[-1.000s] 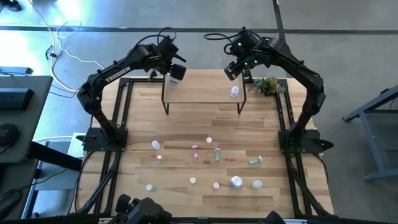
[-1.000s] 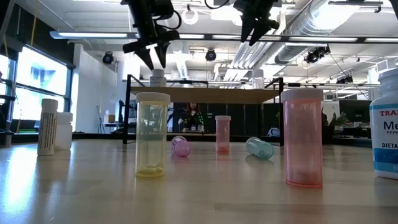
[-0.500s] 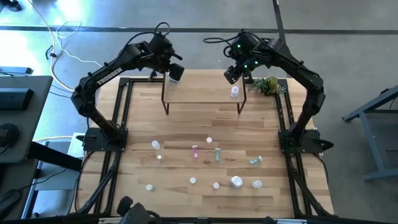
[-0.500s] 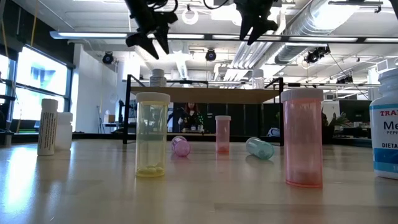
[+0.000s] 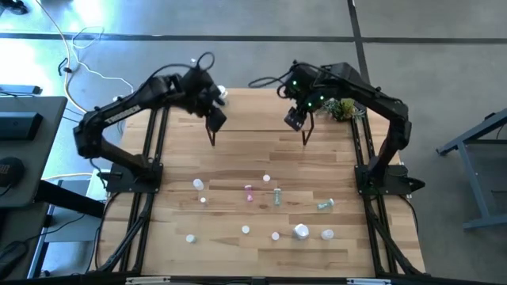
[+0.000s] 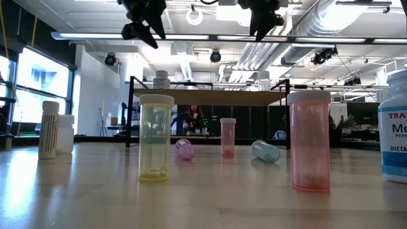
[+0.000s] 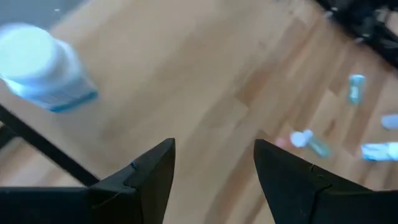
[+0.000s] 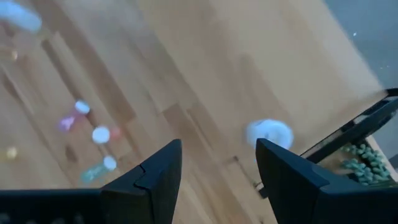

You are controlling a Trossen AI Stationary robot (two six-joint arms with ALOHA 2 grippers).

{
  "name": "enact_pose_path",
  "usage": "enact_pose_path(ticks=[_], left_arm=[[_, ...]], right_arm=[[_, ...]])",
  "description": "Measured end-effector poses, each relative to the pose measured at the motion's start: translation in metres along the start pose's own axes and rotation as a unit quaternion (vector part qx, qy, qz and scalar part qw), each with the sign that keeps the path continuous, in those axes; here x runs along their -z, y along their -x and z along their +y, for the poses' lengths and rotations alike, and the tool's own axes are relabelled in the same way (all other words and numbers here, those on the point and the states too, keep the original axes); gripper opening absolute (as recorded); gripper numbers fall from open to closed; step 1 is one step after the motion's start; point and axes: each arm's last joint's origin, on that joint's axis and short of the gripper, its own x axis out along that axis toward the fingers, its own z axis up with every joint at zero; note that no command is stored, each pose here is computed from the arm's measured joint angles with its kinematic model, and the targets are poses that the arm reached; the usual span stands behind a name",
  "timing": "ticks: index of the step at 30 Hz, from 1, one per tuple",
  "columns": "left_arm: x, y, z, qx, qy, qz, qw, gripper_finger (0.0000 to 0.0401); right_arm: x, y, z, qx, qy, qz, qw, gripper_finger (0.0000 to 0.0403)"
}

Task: Pick and place medicine bottles onto shelf by color
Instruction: Put the top red medicine bottle on the shelf

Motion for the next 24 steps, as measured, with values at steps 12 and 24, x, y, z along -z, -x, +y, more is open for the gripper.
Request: enact_pose_path(ticks=[12, 24], left_arm=[[0.055, -0.010, -0.038, 0.077, -0.010, -0.022, 0.997, 0.0208], [0.099, -0.030, -0.045, 0.093, -0.023, 0.041, 0.995, 0.0208]], right_arm=[[0.026, -0.037, 0.048, -0.005, 0.042, 0.093, 0.995, 0.0197], [0.050, -0.072, 0.095, -0.039, -0.031, 0.126, 0.991, 0.0197]])
